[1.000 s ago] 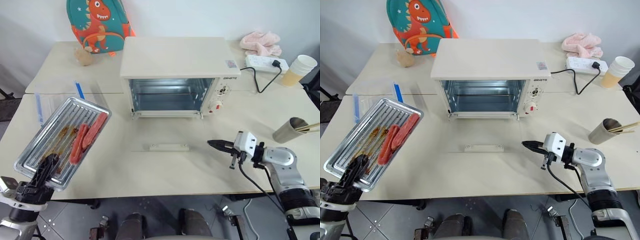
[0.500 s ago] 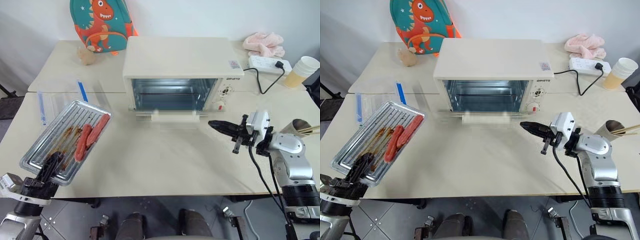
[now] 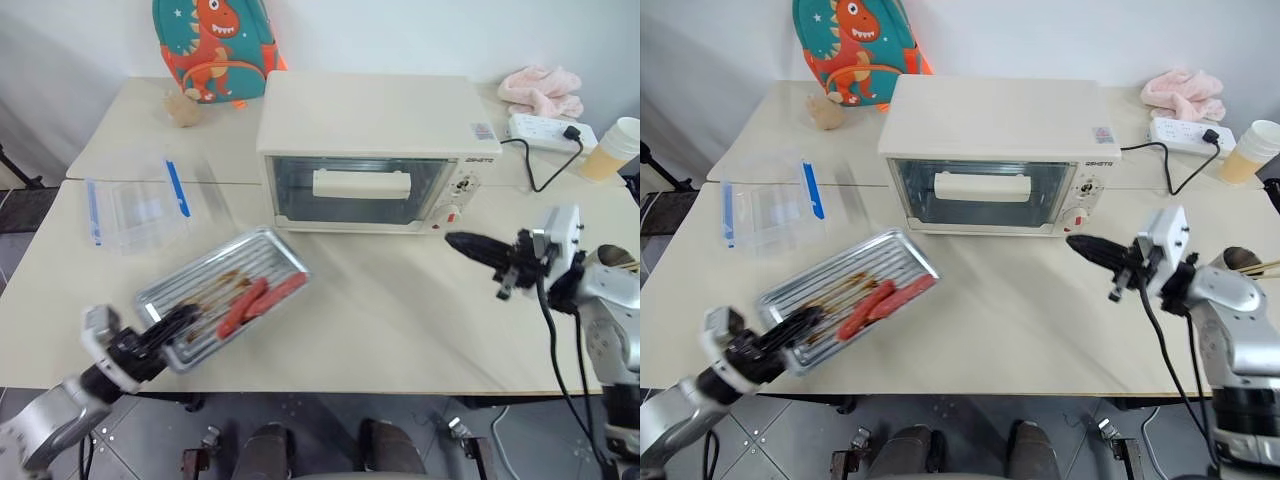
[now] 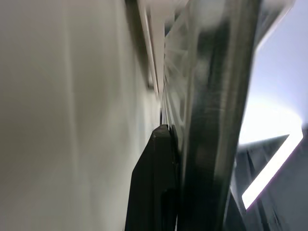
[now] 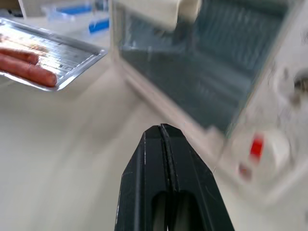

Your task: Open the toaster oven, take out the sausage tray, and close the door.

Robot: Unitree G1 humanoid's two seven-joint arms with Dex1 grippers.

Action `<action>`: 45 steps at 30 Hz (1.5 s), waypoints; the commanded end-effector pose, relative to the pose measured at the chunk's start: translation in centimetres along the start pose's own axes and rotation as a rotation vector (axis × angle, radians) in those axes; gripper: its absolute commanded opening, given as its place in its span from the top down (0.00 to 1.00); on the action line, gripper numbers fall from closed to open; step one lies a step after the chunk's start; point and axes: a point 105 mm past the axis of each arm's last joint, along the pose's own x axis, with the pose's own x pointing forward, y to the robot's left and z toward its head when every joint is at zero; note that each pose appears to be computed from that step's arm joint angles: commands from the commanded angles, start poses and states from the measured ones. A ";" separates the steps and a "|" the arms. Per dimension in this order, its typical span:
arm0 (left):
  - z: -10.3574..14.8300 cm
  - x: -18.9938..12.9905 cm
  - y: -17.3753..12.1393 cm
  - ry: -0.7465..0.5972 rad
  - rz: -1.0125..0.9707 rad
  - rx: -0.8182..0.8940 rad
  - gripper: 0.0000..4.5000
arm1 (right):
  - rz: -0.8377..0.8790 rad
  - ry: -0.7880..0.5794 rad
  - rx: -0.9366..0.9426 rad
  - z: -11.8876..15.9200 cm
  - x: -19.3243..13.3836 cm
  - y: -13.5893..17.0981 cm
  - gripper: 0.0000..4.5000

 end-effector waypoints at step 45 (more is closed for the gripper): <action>0.2 9.7 0.1 0.397 0.097 0.533 0.00 | 0.058 0.127 0.137 -1.1 -5.1 6.8 0.00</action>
